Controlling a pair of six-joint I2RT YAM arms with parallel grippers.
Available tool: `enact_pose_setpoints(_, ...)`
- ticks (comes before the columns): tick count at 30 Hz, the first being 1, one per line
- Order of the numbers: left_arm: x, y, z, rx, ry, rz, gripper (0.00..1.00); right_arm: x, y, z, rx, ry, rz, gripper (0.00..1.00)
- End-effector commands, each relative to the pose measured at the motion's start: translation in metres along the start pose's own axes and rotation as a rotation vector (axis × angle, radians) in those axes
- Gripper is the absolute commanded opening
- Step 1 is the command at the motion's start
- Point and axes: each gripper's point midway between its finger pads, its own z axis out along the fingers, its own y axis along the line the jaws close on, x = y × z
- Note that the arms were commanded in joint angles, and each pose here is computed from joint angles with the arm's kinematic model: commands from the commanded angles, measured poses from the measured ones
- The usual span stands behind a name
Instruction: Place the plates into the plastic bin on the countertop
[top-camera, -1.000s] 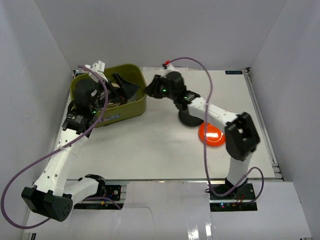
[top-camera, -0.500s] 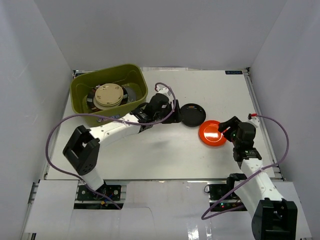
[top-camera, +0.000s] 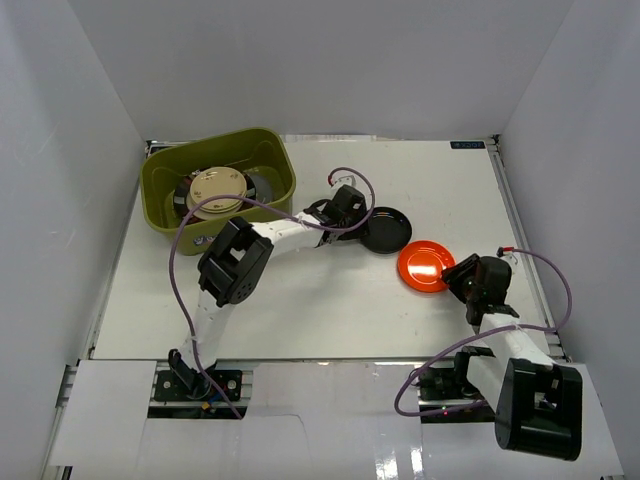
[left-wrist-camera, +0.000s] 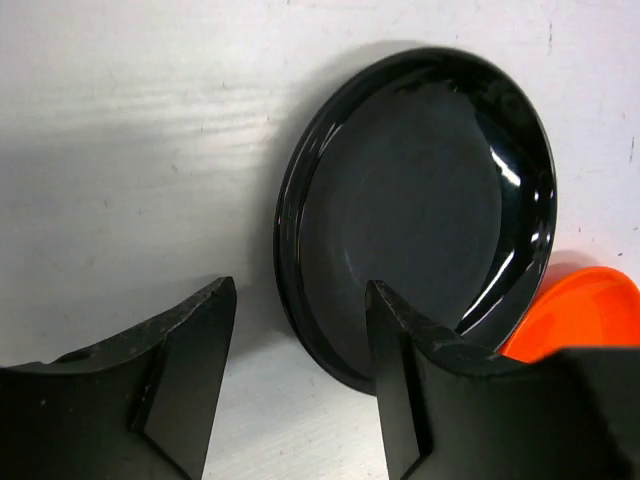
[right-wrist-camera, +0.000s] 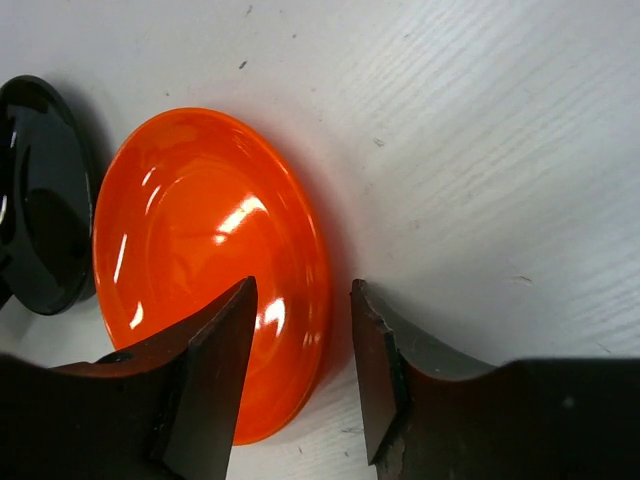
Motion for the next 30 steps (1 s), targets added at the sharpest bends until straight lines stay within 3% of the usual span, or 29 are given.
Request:
enact_pose_setpoints(1, -0.028, -0.005, 0.003, 0.014, -0.049, -0.042, 0.64, 0.013, 0.009, 0.004, -0.07, 0.049, 0.029, 0.49)
enact_pose_setpoints(5, -0.02, 0.007, 0.017, -0.003, -0.031, -0.049, 0.41, 0.026, 0.01, 0.007, -0.092, 0.094, 0.064, 0.35)
enact_pose_setpoints(6, -0.02, 0.009, 0.018, 0.001, -0.031, -0.053, 0.27, 0.03, 0.007, 0.009, -0.085, 0.11, 0.07, 0.32)
enact_pose_setpoints(10, -0.024, 0.01, 0.014, 0.007, -0.043, -0.052, 0.01, 0.03, 0.009, 0.01, -0.089, 0.112, 0.083, 0.15)
enact_pose_setpoints(12, -0.033, 0.005, 0.004, 0.025, -0.065, -0.048, 0.0, 0.023, 0.014, 0.008, -0.107, 0.085, 0.088, 0.08)
enact_pose_setpoints(18, -0.086, -0.044, -0.062, 0.203, -0.176, -0.029, 0.0, -0.007, 0.043, -0.006, -0.201, 0.002, 0.095, 0.08)
enact_pose_setpoints(22, -0.157, -0.076, -0.159, 0.309, -0.365, 0.004, 0.0, -0.022, 0.071, -0.015, -0.288, 0.009, 0.09, 0.08)
enact_pose_setpoints(26, -0.209, -0.028, -0.218, 0.264, -0.469, -0.025, 0.0, -0.033, 0.102, -0.028, -0.409, 0.022, 0.044, 0.08)
enact_pose_setpoints(27, -0.228, 0.015, -0.224, 0.2, -0.49, -0.089, 0.0, -0.034, 0.108, -0.03, -0.425, 0.025, 0.026, 0.08)
enact_pose_setpoints(28, -0.223, 0.047, -0.223, 0.158, -0.469, -0.129, 0.0, -0.032, 0.118, -0.034, -0.446, 0.041, 0.001, 0.08)
enact_pose_setpoints(30, -0.242, 0.104, -0.26, 0.121, -0.531, -0.216, 0.0, -0.041, 0.142, -0.042, -0.497, 0.021, -0.046, 0.08)
